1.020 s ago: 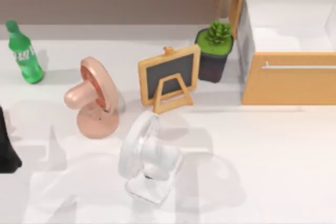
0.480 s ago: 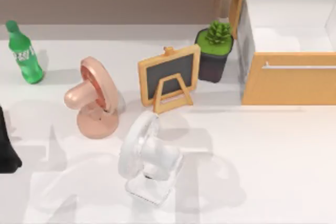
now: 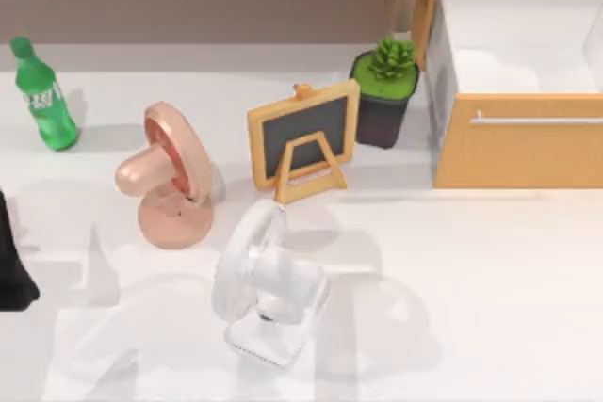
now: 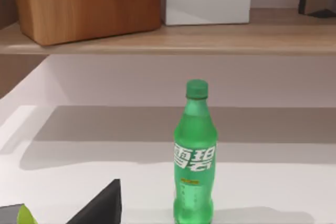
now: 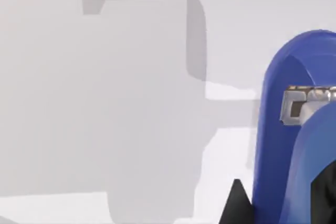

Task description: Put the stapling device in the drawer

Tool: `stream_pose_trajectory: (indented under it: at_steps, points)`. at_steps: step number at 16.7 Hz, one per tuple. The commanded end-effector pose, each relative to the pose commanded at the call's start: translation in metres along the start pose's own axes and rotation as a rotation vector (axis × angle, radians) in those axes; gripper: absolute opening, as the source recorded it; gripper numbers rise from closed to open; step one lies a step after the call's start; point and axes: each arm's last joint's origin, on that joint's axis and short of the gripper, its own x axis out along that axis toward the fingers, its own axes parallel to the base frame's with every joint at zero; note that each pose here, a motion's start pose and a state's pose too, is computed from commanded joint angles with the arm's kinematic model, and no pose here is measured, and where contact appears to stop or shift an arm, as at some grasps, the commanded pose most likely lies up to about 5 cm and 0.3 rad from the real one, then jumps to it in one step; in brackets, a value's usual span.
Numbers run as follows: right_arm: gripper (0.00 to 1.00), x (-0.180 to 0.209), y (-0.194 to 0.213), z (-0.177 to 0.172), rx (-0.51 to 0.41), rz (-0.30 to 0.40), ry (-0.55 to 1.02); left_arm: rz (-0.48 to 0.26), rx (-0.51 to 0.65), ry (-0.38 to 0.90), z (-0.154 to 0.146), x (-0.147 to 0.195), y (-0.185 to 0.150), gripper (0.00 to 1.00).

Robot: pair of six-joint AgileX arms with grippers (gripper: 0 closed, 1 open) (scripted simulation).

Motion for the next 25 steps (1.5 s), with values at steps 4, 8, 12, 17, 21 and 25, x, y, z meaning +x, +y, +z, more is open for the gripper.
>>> stream_pose_trajectory:
  at_steps: [4,8,12,17,21,25]
  points:
    - [0.00,-0.046,-0.029,0.024,0.107,-0.157,-0.041,0.000,0.000,0.000,0.000,0.000,0.000,1.00]
    - [0.00,-0.093,-0.049,0.088,0.175,-0.242,-0.180,0.000,0.000,0.000,0.000,0.000,0.000,1.00]
    - [0.00,-0.124,-0.043,0.177,0.219,-0.187,-0.331,0.000,0.000,0.000,0.000,0.000,0.000,1.00]
    - [0.00,-0.132,-0.002,0.294,0.277,-0.016,-0.409,0.000,0.000,0.000,0.000,0.000,0.000,1.00]
    - [0.00,-0.110,0.043,0.371,0.344,0.090,-0.352,0.000,0.000,0.000,0.000,0.000,0.000,1.00]
    - [0.00,-0.063,0.075,0.419,0.438,0.115,-0.210,0.000,0.000,0.000,0.000,0.000,0.000,1.00]
